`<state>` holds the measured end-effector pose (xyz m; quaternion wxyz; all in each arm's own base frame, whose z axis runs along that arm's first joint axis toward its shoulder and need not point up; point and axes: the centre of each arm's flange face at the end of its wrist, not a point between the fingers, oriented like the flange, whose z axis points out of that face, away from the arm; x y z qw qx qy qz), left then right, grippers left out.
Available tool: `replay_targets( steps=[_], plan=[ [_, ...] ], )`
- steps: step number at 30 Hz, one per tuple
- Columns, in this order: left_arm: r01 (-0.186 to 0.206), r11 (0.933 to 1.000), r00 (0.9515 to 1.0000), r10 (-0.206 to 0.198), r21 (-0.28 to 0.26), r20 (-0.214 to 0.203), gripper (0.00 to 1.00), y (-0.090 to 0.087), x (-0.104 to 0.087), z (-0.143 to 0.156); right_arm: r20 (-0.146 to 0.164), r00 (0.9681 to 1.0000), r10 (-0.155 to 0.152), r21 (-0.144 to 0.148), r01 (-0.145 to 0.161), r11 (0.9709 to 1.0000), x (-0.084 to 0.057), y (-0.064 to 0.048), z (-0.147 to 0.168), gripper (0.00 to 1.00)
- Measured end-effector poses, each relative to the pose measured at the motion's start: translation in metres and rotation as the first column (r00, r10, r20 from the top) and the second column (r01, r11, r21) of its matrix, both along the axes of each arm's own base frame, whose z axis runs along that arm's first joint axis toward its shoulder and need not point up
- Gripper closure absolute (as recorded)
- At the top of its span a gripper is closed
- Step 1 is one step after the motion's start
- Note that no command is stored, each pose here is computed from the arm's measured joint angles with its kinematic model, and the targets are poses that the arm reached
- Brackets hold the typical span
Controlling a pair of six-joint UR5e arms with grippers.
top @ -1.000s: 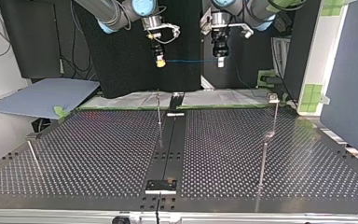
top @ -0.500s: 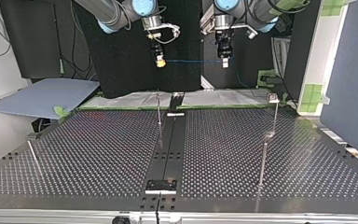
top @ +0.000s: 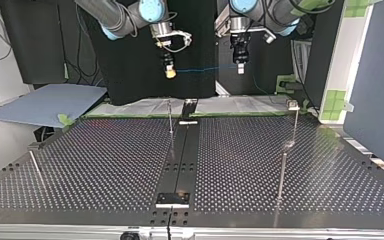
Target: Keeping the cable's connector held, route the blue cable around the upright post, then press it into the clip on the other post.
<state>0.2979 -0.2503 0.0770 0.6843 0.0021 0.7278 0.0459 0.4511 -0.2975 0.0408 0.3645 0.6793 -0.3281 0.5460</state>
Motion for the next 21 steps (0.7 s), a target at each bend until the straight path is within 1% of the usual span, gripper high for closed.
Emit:
replay_targets(
  steps=[4, 6, 8, 12, 15, 19, 21],
  plan=[
    [-0.011, 0.9995, 0.9999, 0.011, -0.028, 0.002, 1.00, 0.002, 0.001, 0.010, 0.032, 0.9995, 0.004, 0.007, -0.004, 1.0000, 0.003, -0.006, 0.018, 1.00],
    [-0.020, 0.9992, 0.9998, 0.020, -0.035, 0.003, 1.00, 0.003, 0.001, 0.014, 0.053, 0.9985, 0.013, 0.010, -0.014, 0.9999, 0.006, -0.009, 0.029, 1.00],
    [-0.032, 0.9990, 0.9995, 0.032, -0.032, 0.004, 1.00, 0.005, 0.001, 0.019, 0.070, 0.9972, 0.027, 0.006, -0.028, 0.9996, 0.010, -0.013, 0.041, 1.00],
    [-0.054, 0.9983, 0.9985, 0.054, -0.023, 0.005, 1.00, 0.008, 0.001, 0.029, 0.095, 0.9934, 0.065, -0.016, -0.064, 0.9978, 0.022, -0.019, 0.068, 1.00],
    [-0.066, 0.9974, 0.9976, 0.066, -0.029, 0.017, 1.00, 0.008, 0.006, 0.040, 0.111, 0.9906, 0.080, -0.034, -0.077, 0.9965, 0.029, -0.024, 0.088, 1.00],
    [-0.079, 0.9952, 0.9957, 0.082, -0.057, 0.043, 1.00, 0.005, 0.016, 0.057, 0.131, 0.9868, 0.095, -0.059, -0.088, 0.9943, 0.038, -0.030, 0.115, 1.00],
    [-0.087, 0.9939, 0.9944, 0.091, -0.068, 0.055, 1.00, 0.004, 0.021, 0.066, 0.142, 0.9841, 0.107, -0.072, -0.098, 0.9926, 0.042, -0.032, 0.130, 1.00]
  ],
)
